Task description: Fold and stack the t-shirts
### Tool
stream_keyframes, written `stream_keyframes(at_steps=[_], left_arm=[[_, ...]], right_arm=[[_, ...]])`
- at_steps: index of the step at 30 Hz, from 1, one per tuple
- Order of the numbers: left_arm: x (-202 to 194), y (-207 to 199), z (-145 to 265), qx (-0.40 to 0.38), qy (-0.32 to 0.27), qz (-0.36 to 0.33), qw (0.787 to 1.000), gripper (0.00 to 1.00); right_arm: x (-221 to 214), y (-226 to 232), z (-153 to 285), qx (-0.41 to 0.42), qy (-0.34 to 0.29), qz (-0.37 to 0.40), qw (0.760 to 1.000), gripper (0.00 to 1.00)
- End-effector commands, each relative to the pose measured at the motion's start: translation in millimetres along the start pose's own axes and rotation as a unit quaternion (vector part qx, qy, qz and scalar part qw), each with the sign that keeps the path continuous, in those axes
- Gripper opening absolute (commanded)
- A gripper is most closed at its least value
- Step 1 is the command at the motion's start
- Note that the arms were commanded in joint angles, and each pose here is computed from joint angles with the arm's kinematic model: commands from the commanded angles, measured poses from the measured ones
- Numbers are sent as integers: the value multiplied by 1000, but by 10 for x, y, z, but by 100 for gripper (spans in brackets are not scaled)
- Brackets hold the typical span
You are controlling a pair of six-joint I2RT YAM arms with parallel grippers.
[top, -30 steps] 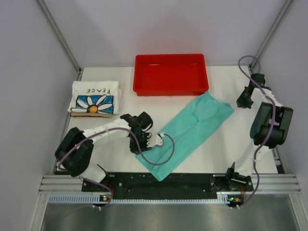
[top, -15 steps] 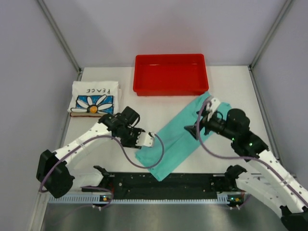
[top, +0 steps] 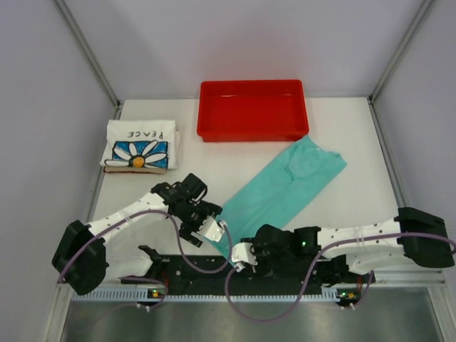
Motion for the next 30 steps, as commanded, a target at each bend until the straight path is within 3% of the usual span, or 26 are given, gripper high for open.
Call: stream_keyframes(at_steps=[1, 7, 15, 20, 23, 30], left_arm=[[-47, -8, -140, -5, 6, -48, 999, 93], [-111, -11, -279, -3, 30, -42, 999, 83], [-199, -28, -415, -32, 54, -20, 998, 53], [-232, -33, -495, -55, 76, 8, 996, 26], [-207, -10, -489, -58, 76, 23, 995, 0], [91, 493, -249, -7, 46, 88, 995, 0]], right_arm=[[407, -62, -187, -35, -66, 32, 997, 62], [460, -59, -402, -35, -61, 32, 997, 59], [308, 25, -621, -4, -47, 18, 999, 51], [258, 45, -571, -10, -54, 0, 998, 22], [267, 44, -461, -25, -70, -20, 997, 0], [226, -182, -74, -118, -104, -166, 974, 0]])
Point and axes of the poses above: each gripper's point midway between its finger pads, its own z axis back along the fingers, its own y axis along the line the jaws close on, x = y × z, the point moved 8 cm from there along z, back along the fingers, and after that the axes turned 6 degrees about -z, right-handed, at the moved point
